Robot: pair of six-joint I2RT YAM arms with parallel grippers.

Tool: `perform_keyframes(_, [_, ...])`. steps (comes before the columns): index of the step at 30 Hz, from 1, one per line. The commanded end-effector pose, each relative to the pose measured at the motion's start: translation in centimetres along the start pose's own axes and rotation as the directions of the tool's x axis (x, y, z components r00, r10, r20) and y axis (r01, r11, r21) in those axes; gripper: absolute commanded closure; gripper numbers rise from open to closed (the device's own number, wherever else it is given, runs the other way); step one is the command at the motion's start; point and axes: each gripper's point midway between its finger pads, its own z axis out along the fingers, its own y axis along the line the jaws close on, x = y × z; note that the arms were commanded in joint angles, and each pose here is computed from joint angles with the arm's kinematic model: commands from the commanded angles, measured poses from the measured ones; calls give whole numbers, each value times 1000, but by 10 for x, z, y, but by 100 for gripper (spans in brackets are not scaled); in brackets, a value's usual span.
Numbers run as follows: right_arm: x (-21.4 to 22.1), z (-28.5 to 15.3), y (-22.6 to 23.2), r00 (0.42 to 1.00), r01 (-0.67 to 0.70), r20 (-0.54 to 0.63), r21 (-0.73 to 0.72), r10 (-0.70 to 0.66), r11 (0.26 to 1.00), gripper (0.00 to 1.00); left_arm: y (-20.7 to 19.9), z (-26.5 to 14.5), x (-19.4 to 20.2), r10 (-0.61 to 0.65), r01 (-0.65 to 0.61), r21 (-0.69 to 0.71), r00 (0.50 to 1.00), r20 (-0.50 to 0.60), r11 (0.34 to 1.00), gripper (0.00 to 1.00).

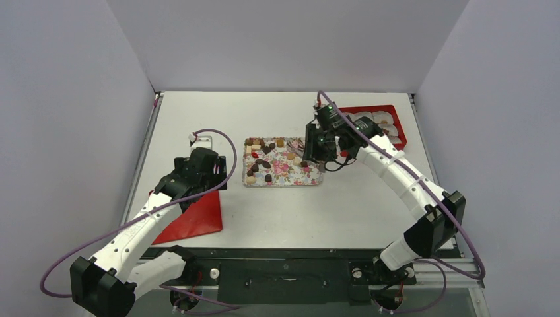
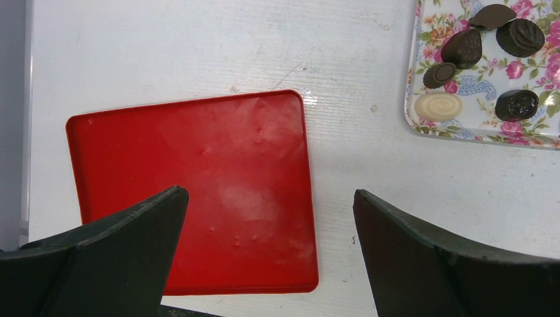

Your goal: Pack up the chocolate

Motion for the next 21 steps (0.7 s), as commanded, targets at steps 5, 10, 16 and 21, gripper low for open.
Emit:
perform_keyframes(5, [-5,26,45,997,80,12,-19,-80,997,62,2,-4,-15,-26,26,-3,998,53,1000,4])
perform_keyframes(10, [0,45,61,989,147,-26,-12,-147,989,60,3,-5,-15,-28,28,-5,998,56,1000,4])
perform_keyframes(16, [7,62,74,976,210,-64,-5,-210,978,60,4,-5,-15,-27,27,-7,998,56,1000,4])
perform_keyframes(21, [10,68,82,967,243,-79,-10,-243,970,60,3,-4,-15,-26,27,-8,998,54,1000,4])
